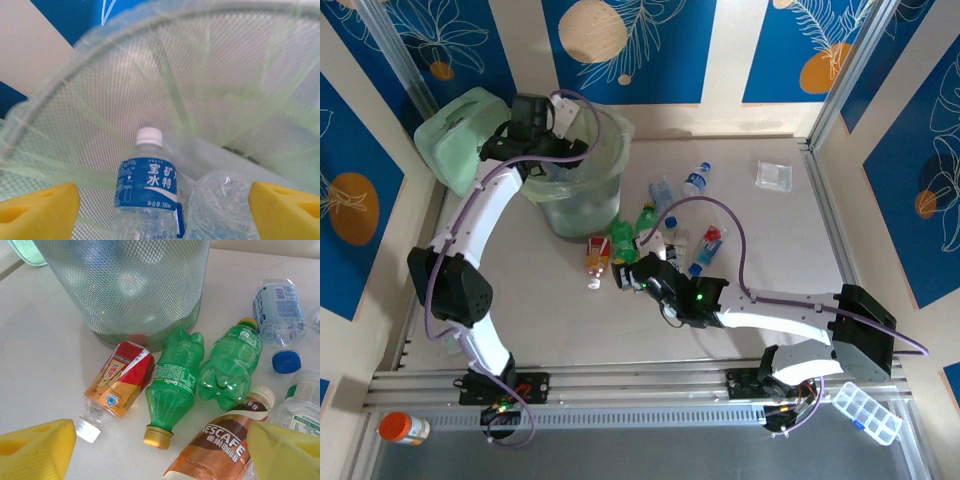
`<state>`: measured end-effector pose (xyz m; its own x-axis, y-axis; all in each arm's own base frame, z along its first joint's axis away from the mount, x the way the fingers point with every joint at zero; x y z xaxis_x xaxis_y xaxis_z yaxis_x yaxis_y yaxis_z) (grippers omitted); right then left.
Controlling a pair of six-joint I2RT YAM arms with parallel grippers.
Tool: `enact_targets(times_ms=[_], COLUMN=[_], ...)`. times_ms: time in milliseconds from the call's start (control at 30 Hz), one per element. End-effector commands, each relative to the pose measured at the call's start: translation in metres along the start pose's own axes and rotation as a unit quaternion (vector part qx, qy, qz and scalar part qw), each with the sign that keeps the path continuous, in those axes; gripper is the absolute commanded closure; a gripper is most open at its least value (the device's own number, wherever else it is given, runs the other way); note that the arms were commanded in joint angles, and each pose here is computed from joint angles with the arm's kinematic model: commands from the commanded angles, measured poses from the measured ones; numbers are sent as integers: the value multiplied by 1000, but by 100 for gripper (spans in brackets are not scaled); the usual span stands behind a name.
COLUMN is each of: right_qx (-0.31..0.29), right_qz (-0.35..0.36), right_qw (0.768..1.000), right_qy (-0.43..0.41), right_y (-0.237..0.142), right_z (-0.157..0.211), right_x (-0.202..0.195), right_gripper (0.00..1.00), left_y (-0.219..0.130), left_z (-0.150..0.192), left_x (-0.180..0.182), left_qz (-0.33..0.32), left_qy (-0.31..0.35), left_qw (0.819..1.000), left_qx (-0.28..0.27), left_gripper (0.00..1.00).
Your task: Put the plastic bottles in the bin
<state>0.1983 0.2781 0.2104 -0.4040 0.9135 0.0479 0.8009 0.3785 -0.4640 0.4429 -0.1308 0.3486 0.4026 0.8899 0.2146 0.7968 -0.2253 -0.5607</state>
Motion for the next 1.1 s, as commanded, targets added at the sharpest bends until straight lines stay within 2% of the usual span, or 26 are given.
enact_targets(times_ms=[0,100,233,400,467,533,667,767,867,967,1067], right_qx=[-23,-27,-32,-40,-40,-41,-47,-49,-53,-53,-49], right_qz=[5,6,2,-3,-6,-6,-6,-1,-4,-4,0], right_qw=[1000,1000,999,998,998,997,995,994,992,991,991], right_qy=[7,10,20,44,55,66,86,100,115,123,128], right_y=[-6,-8,-13,-19,-20,-21,-26,-29,-32,-33,-31], right_z=[-16,-17,-18,-21,-21,-21,-23,-23,-24,-23,-21], right_x=[1,-1,-6,-17,-22,-27,-37,-44,-49,-53,-56], right_gripper=[11,11,11,12,12,12,12,12,12,13,12], left_y=[-49,-65,-100,-149,-166,-178,-194,-199,-195,-185,-178], left_z=[-34,-40,-52,-53,-46,-36,-16,9,42,70,97], left_x=[1,3,1,-27,-43,-54,-70,-87,-102,-116,-119], left_qz=[14,14,15,16,22,30,92,156,193,215,204], left_qy=[-39,-64,-117,-138,-130,-152,-229,-280,-316,-330,-347], left_qw=[997,994,984,969,964,960,953,935,922,916,915], left_qx=[-72,-91,-135,-204,-229,-234,-178,-150,-111,-74,-44], left_gripper=[13,13,26,32,32,31,35,35,33,31,29])
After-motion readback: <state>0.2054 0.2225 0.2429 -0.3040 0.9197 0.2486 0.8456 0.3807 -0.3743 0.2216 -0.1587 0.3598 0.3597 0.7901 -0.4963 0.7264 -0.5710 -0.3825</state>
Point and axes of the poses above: each hand's point on the last joint's axis, 136 mm out from that joint toward the fingers, its own y axis out along the fingers, its own x axis along the line the jaws close on, z = x × y, the point moved 6 cm from there along -y, back along the fingers, and after that the axes turned 2 degrees about -y, right-handed, at the moved point
